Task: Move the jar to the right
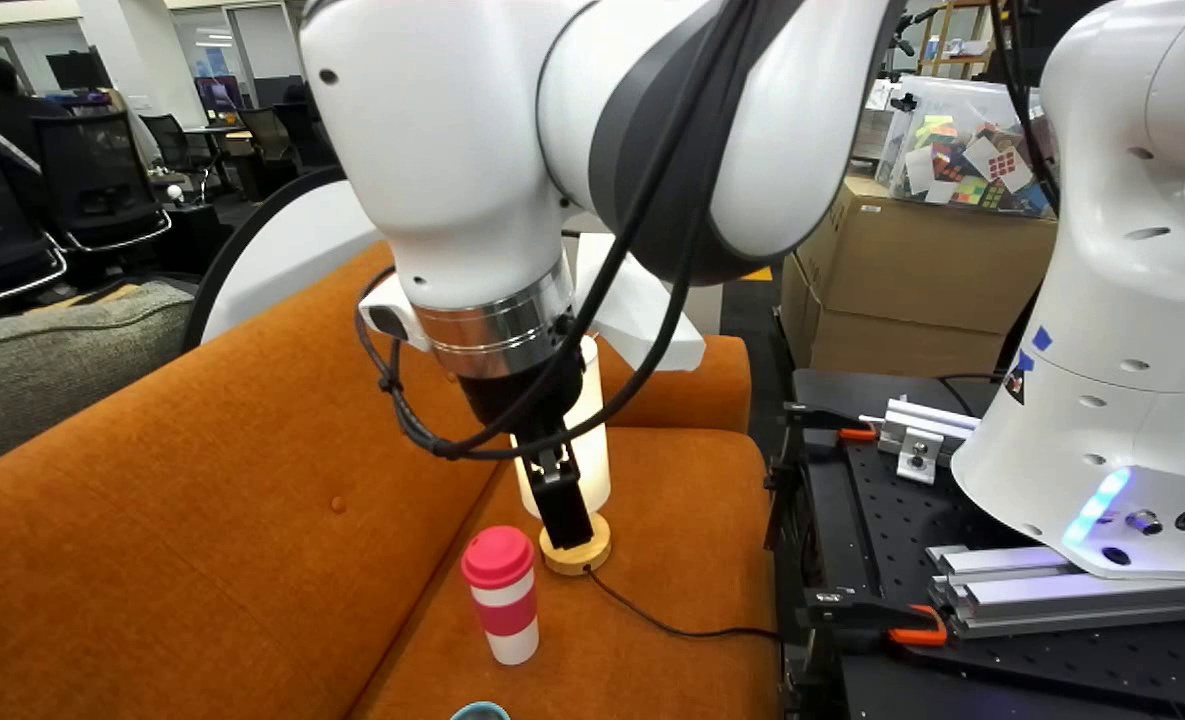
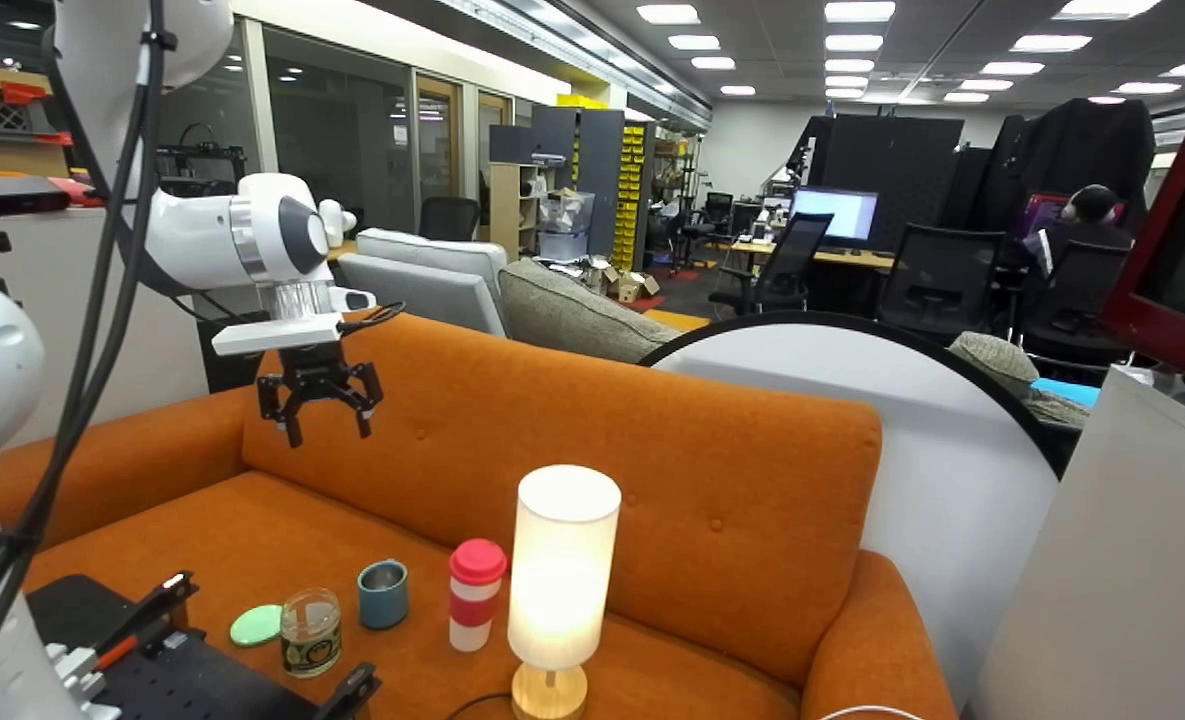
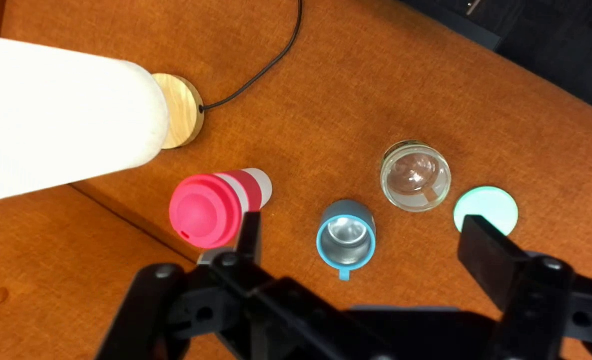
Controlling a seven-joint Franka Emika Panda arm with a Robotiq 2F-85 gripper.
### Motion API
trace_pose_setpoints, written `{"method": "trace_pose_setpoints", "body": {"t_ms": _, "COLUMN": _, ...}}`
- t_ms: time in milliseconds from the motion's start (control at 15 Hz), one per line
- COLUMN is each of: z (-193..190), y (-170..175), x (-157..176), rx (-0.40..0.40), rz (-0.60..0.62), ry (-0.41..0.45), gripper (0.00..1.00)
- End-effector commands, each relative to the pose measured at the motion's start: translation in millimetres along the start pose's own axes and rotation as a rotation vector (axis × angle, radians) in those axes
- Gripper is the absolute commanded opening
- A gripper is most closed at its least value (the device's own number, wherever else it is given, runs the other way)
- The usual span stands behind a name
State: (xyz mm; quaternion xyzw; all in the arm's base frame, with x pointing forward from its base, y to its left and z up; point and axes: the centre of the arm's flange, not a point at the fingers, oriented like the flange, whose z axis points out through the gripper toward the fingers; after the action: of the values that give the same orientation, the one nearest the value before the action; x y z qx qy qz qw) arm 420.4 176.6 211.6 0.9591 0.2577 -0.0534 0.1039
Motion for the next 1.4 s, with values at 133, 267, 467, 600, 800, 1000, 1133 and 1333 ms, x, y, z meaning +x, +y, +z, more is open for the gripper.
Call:
{"method": "trace_pose_setpoints", "body": {"t_ms": 133, "z": 13.7, "y": -5.5, "x": 2.4, "rx": 0.037, "rz": -0.104, "ry": 0.010, "gripper": 1.00}}
{"method": "trace_pose_setpoints", "body": {"t_ms": 267, "z": 16.3, "y": -6.1, "x": 3.0, "rx": 0.042, "rz": -0.123, "ry": 0.013, "gripper": 1.00}}
{"method": "trace_pose_setpoints", "body": {"t_ms": 467, "z": 15.9, "y": -6.1, "x": 3.4, "rx": 0.043, "rz": -0.126, "ry": 0.016, "gripper": 1.00}}
{"method": "trace_pose_setpoints", "body": {"t_ms": 600, "z": 19.7, "y": -6.4, "x": 5.9, "rx": 0.056, "rz": -0.136, "ry": 0.034, "gripper": 1.00}}
{"method": "trace_pose_setpoints", "body": {"t_ms": 800, "z": 36.2, "y": -9.7, "x": 12.8, "rx": 0.091, "rz": -0.163, "ry": 0.063, "gripper": 1.00}}
{"method": "trace_pose_setpoints", "body": {"t_ms": 1000, "z": 60.7, "y": -16.9, "x": 18.2, "rx": 0.131, "rz": -0.219, "ry": 0.073, "gripper": 1.00}}
{"method": "trace_pose_setpoints", "body": {"t_ms": 1133, "z": 79.7, "y": -20.9, "x": 19.7, "rx": 0.165, "rz": -0.251, "ry": 0.073, "gripper": 1.00}}
{"method": "trace_pose_setpoints", "body": {"t_ms": 1333, "z": 111.2, "y": -25.3, "x": 21.3, "rx": 0.209, "rz": -0.281, "ry": 0.052, "gripper": 1.00}}
